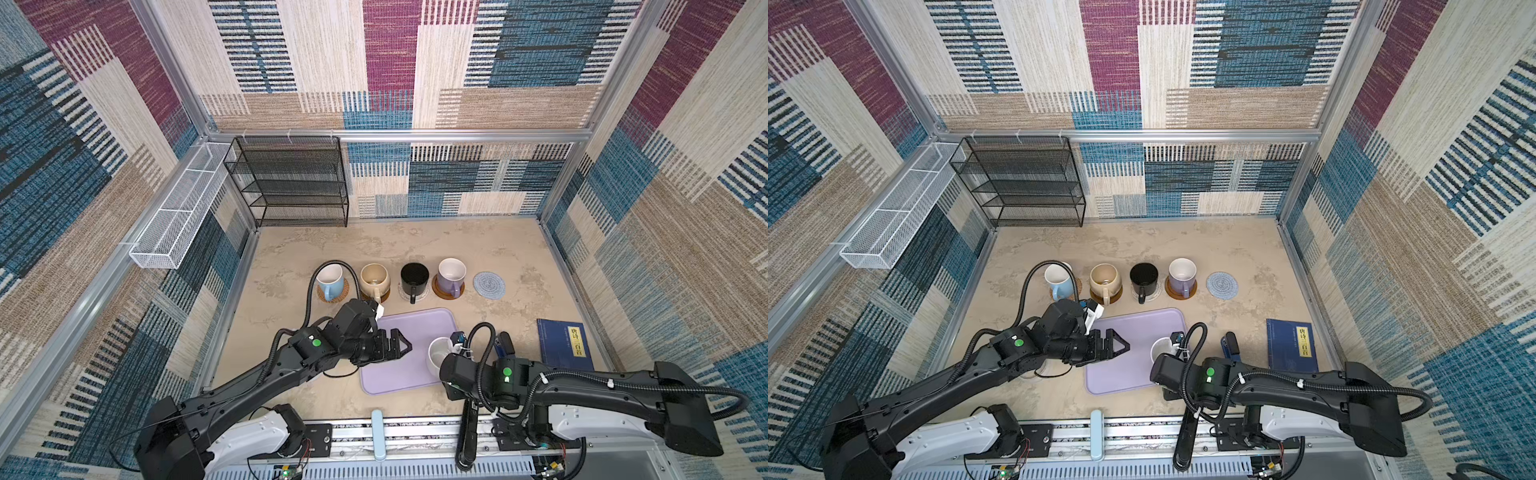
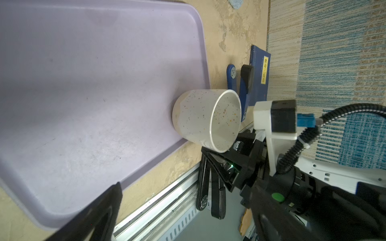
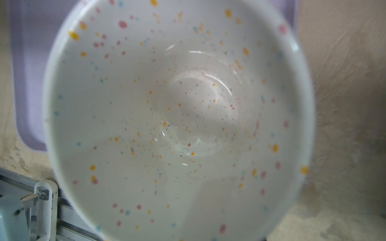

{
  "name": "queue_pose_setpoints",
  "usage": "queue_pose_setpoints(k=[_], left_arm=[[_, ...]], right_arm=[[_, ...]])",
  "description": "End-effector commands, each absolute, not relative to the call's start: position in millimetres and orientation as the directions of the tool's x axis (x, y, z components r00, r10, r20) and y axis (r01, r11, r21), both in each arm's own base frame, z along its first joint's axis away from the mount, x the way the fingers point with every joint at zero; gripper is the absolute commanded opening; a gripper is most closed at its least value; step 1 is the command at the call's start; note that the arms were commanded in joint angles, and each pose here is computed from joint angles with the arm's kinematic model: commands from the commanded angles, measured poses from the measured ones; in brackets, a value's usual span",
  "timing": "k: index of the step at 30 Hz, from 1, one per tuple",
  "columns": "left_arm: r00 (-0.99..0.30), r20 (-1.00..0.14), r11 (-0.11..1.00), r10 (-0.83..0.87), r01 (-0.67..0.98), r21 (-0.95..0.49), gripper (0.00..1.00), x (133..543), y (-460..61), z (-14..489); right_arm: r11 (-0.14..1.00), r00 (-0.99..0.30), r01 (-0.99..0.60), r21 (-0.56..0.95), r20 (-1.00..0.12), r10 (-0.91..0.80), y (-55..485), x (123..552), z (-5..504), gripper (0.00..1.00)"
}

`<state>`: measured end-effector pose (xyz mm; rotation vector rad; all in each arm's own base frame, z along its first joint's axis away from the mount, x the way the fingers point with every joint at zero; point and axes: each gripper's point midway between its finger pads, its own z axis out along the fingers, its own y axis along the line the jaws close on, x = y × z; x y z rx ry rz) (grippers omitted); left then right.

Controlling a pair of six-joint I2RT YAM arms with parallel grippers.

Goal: Place cups on coasters
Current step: Pick up the cup from the tray.

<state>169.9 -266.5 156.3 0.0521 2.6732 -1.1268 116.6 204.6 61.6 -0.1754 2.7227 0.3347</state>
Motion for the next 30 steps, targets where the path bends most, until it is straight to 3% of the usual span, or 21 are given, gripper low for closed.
queue_pose_setpoints(k=[1,5,12,30], left_arm=[[-0.965,-0.247,0.677,-0.091,0.122,-0.725,0.98,176.7,-272.3,163.6],[-0.963,-0.253,0.675,-0.092,0.126,-0.727,0.98,177.9,-273.3,165.2],[-0.964,-0.253,0.67,-0.087,0.131,-0.73,0.98,179.5,-276.5,167.5],[-0.937,-0.339,0.628,-0.086,0.213,-0.748,0.97,192.3,-288.2,210.0]], right_arm=[[0.962,-0.908,-0.147,0.231,-0.418,-0.039,210.1,122.0,68.0,0.35],[0.958,-0.9,-0.153,0.243,-0.435,-0.033,212.1,124.5,73.5,0.22],[0.957,-0.89,-0.163,0.239,-0.454,-0.038,215.1,128.5,78.8,0.13],[0.928,-0.85,-0.225,0.297,-0.525,-0.038,222.8,161.5,123.3,0.01]])
